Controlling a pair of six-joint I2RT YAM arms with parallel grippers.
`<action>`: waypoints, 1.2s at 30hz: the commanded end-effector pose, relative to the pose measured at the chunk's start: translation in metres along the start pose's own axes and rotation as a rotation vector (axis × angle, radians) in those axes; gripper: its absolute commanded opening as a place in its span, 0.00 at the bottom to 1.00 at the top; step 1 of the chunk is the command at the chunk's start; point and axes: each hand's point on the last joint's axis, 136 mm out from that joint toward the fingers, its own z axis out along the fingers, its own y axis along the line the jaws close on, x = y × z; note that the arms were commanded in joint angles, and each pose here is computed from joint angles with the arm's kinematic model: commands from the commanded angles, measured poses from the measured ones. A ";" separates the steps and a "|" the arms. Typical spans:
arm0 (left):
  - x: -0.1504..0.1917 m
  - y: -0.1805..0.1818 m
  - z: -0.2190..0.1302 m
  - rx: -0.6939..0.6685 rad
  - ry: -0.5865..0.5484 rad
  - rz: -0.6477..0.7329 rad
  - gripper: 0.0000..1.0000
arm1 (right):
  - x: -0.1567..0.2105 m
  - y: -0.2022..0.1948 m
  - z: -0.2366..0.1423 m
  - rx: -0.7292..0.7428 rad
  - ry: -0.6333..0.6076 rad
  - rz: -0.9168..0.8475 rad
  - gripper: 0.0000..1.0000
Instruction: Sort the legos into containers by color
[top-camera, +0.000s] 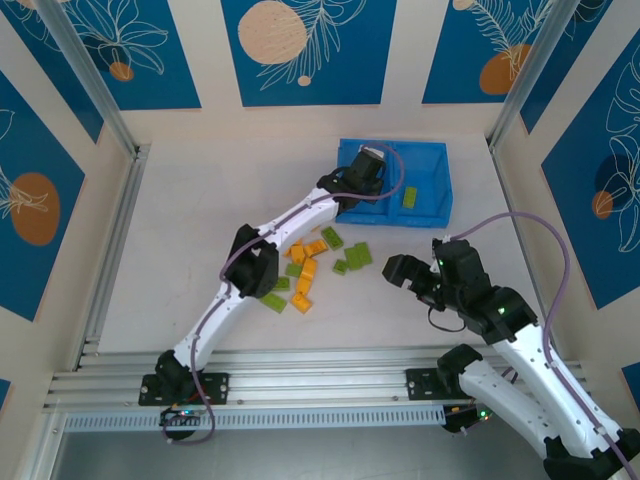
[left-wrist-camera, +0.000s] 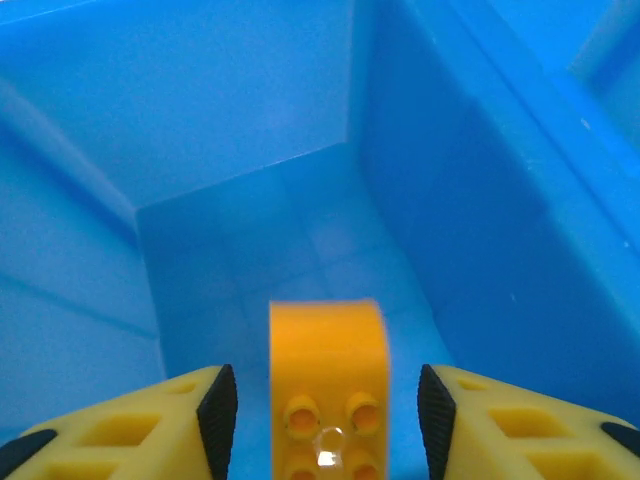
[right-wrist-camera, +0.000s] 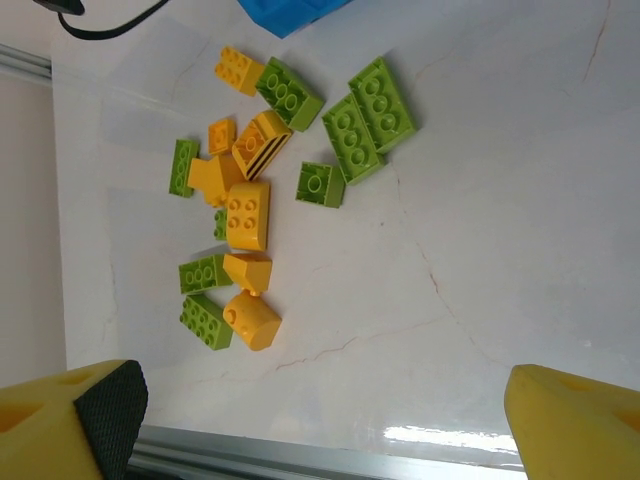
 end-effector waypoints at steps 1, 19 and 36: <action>-0.034 -0.020 -0.028 0.099 -0.062 -0.017 0.56 | -0.002 0.001 -0.009 0.006 -0.014 0.006 0.94; -0.004 -0.022 -0.315 0.306 -0.323 0.267 0.64 | 0.007 0.015 0.062 0.073 0.123 -0.100 0.92; 0.188 0.036 -0.397 0.459 -0.199 0.917 1.00 | 0.030 0.026 0.200 0.293 0.308 0.025 0.71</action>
